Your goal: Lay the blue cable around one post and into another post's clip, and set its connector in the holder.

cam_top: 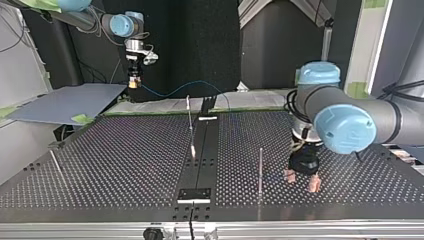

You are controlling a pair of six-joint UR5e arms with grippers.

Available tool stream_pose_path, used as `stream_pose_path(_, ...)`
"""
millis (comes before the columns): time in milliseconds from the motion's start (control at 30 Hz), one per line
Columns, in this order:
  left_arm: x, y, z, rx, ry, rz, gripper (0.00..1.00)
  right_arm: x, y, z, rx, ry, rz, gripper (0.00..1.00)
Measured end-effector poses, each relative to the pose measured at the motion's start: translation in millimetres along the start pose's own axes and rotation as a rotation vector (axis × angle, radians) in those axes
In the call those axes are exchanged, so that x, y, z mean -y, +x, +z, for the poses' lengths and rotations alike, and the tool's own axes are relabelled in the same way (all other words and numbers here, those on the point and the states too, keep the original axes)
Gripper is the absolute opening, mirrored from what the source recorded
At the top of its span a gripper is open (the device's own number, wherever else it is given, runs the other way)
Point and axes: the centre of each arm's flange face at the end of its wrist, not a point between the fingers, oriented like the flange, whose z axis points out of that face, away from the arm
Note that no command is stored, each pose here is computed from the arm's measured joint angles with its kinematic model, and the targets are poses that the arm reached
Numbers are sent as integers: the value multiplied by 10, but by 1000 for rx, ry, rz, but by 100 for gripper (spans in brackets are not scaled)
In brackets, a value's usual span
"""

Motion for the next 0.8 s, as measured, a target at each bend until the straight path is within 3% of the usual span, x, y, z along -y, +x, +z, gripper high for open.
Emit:
stream_pose_path(267, -162, 212, 234, -53, -11, 9, 100, 1, 5, 9, -4, 1, -1, 0)
stream_pose_path(467, -394, 403, 405, -83, -60, 5, 100, 0, 3, 6, -3, 0, -2, 0)
stream_pose_path(633, -472, 459, 420, -92, -87, -19, 100, -6, 1, 4, -2, -1, -2, 0)
stream_pose_path(800, -584, 562, 401, -135, -95, -63, 100, -11, 1, 6, -1, -2, -3, 0)
